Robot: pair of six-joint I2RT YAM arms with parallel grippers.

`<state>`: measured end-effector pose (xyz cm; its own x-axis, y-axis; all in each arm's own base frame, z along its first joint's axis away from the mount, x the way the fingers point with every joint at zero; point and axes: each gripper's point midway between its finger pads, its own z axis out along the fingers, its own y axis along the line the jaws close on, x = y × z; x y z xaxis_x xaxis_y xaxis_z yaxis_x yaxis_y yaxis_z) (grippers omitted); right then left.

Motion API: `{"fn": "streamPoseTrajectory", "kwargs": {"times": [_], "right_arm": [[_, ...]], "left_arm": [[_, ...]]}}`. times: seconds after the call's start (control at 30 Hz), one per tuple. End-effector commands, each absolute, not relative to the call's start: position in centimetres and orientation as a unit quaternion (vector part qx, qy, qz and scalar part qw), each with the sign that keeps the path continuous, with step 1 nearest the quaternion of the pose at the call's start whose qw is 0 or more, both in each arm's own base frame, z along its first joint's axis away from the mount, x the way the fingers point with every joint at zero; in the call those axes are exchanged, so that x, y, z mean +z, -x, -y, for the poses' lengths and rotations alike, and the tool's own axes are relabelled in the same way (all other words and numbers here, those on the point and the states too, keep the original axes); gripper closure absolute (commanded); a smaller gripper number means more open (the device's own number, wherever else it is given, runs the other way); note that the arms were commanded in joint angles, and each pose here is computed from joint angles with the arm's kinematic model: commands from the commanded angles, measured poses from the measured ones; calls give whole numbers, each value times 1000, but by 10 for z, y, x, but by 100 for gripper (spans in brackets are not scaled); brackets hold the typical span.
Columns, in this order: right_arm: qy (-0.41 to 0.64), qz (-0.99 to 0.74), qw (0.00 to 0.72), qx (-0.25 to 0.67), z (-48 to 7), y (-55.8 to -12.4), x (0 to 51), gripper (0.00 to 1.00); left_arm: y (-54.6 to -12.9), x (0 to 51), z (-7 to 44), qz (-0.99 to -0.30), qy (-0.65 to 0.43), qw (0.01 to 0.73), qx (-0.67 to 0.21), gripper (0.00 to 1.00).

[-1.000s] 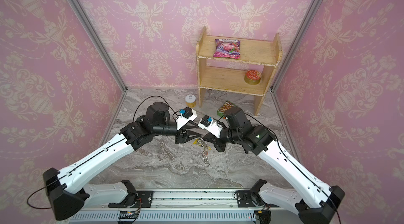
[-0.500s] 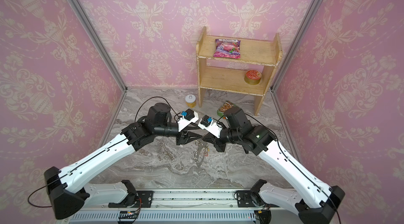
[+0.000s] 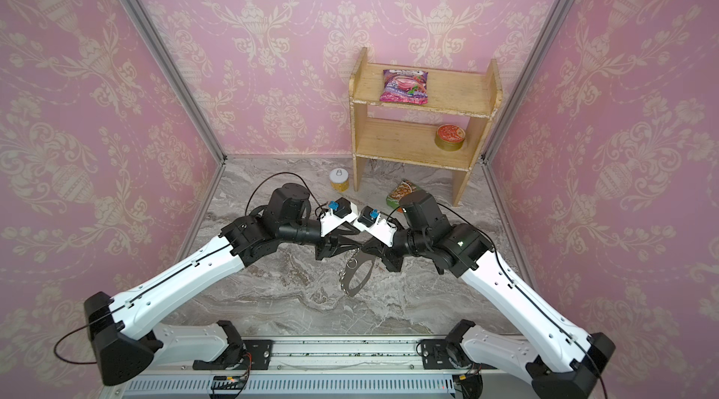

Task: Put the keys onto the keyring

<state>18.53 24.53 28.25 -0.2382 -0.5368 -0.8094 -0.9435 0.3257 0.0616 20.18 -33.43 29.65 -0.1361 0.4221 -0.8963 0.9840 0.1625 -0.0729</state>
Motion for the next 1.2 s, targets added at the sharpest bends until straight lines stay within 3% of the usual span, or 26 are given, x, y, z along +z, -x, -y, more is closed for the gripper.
{"fn": "streamPoseTrajectory", "kwargs": {"times": [0.0,0.57,1.17], "right_arm": [[516,-702,396,291,-244,-180,310,100],[530,-690,377,317,-250,-171,310,100],[535,-682,377,327,-251,-166,315,100]], "left_arm": [[-201,288,329,-671,-545,368,-343,62],[-218,305,328,-653,-544,429,-305,61],[-203,305,334,-592,-585,465,-301,62]]}}
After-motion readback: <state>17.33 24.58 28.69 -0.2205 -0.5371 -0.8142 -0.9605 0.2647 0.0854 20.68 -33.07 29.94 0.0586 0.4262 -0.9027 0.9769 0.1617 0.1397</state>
